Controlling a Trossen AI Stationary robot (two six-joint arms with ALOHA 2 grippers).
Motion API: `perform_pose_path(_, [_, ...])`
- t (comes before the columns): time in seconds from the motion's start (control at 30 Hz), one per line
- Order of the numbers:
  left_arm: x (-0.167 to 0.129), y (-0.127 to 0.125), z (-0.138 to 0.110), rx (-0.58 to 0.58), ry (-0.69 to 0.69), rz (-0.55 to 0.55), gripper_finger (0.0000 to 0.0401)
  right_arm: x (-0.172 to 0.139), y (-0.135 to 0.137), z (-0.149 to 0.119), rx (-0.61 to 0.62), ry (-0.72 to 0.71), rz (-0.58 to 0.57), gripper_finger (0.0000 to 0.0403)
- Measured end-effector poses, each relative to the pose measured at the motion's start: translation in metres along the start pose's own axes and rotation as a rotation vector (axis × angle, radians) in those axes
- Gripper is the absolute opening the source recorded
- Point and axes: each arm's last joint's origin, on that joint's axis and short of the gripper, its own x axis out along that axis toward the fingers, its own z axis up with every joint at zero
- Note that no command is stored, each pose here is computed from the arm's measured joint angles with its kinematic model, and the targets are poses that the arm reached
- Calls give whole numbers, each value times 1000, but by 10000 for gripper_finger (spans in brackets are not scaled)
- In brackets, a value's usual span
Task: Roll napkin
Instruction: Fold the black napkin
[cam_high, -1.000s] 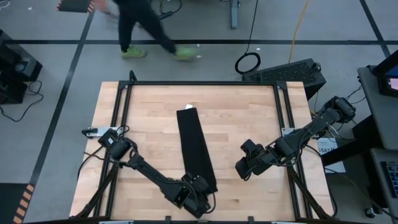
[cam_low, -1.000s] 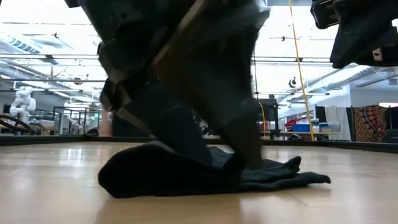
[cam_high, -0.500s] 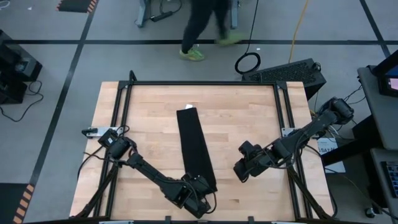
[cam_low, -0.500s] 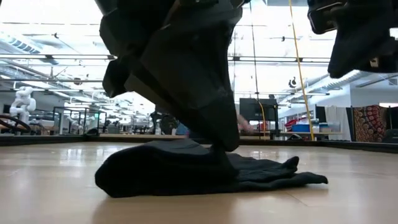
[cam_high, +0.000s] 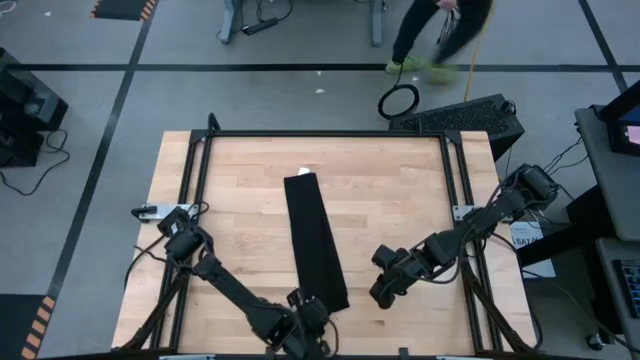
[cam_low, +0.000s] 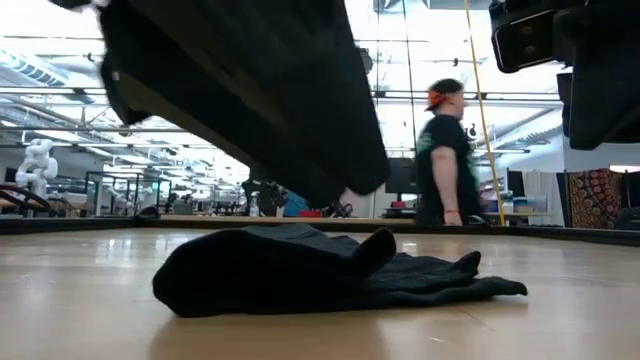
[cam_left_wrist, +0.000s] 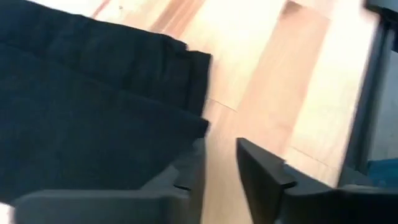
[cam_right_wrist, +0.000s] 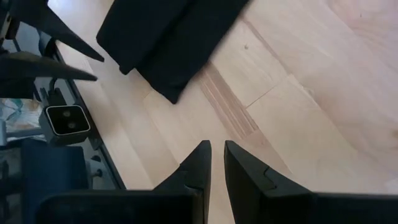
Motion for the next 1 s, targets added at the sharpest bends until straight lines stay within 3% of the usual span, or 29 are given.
perform_pose_path(0.17, [0, -1, -3, 28, -32, 11, 187, -2, 2, -1, -8, -4, 17, 36])
perform_pose_path(0.27, [5, 3, -4, 61, -35, 24, 208, -2, 2, -2, -10, -1, 14, 36])
perform_pose_path(0.53, [15, 12, 10, 151, -40, 43, 178, -2, 2, -2, 5, -1, 14, 36])
perform_pose_path(0.7, [20, 8, 20, 163, -60, -38, 151, -2, 2, -2, 12, -1, 14, 36])
perform_pose_path(1.0, [24, 10, 13, 176, -8, -27, 148, -2, 1, -2, 12, -1, 13, 36])
